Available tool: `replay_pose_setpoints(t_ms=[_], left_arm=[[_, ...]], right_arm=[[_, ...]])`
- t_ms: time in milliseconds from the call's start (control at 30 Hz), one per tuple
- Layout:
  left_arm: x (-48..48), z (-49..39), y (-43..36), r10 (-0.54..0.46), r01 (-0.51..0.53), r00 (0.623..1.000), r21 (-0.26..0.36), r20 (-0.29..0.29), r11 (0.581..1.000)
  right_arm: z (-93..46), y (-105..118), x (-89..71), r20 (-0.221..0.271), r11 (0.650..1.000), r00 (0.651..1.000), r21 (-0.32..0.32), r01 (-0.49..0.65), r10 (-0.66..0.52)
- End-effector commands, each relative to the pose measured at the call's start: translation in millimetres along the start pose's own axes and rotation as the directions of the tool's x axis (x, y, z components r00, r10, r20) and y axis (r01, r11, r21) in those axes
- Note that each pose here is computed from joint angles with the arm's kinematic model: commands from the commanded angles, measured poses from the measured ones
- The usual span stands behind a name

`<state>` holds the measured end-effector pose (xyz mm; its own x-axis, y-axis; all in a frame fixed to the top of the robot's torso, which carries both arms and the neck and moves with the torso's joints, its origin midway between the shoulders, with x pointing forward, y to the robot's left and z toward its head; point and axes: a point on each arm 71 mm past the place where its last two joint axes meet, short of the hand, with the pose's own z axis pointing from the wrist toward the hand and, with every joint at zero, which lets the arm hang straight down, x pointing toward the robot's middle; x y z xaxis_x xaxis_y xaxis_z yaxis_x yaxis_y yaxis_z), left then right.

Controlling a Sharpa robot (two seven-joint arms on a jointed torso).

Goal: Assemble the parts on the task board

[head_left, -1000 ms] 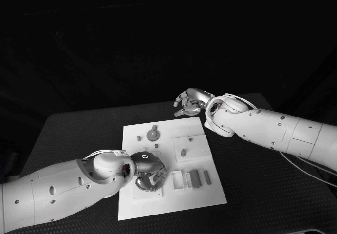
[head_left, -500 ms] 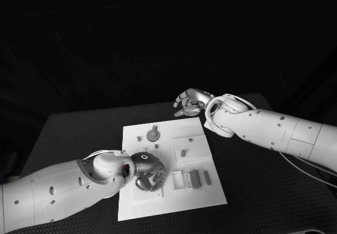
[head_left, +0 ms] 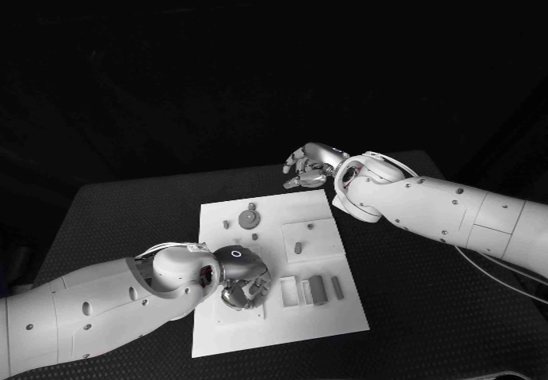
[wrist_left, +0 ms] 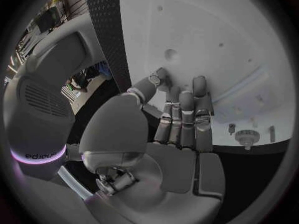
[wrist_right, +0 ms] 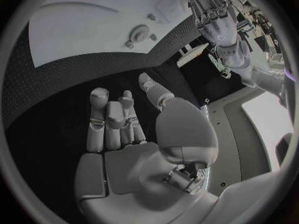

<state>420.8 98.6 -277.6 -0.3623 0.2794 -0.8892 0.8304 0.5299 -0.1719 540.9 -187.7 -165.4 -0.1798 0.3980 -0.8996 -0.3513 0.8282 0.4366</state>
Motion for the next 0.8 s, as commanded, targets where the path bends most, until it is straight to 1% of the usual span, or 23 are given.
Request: replay_pose_setpoints(t_ms=[33, 400, 600, 700, 800], left_arm=[[0.8, -0.1, -0.7, 0.009, -0.009, 1.0, 0.016, 0.002, 1.0], [-0.6, -2.3, 0.1, -0.042, 0.041, 0.999, 0.027, 0.033, 0.999], [-0.9, -4.5, 3.4, -0.07, 0.069, 0.996, 0.022, 0.05, 0.997], [-2.4, -6.9, 6.2, -0.09, 0.089, 0.992, 0.018, 0.083, 0.996], [-2.3, -8.8, 8.7, -0.094, 0.094, 0.991, 0.013, 0.093, 0.996]], right_arm=[[-0.1, 0.7, 1.0, -0.01, 1.0, 1.0, -0.008, 0.0, 0.0], [0.1, 0.0, 2.3, -0.013, 1.0, 1.0, -0.006, -0.003, 0.003], [-0.2, -0.6, 2.7, -0.013, 1.0, 1.0, -0.004, -0.003, 0.003], [-0.7, -1.5, 2.7, -0.013, 1.0, 1.0, -0.003, -0.003, 0.003], [-0.8, -1.9, 2.7, -0.012, 1.0, 1.0, -0.002, -0.004, 0.004]])
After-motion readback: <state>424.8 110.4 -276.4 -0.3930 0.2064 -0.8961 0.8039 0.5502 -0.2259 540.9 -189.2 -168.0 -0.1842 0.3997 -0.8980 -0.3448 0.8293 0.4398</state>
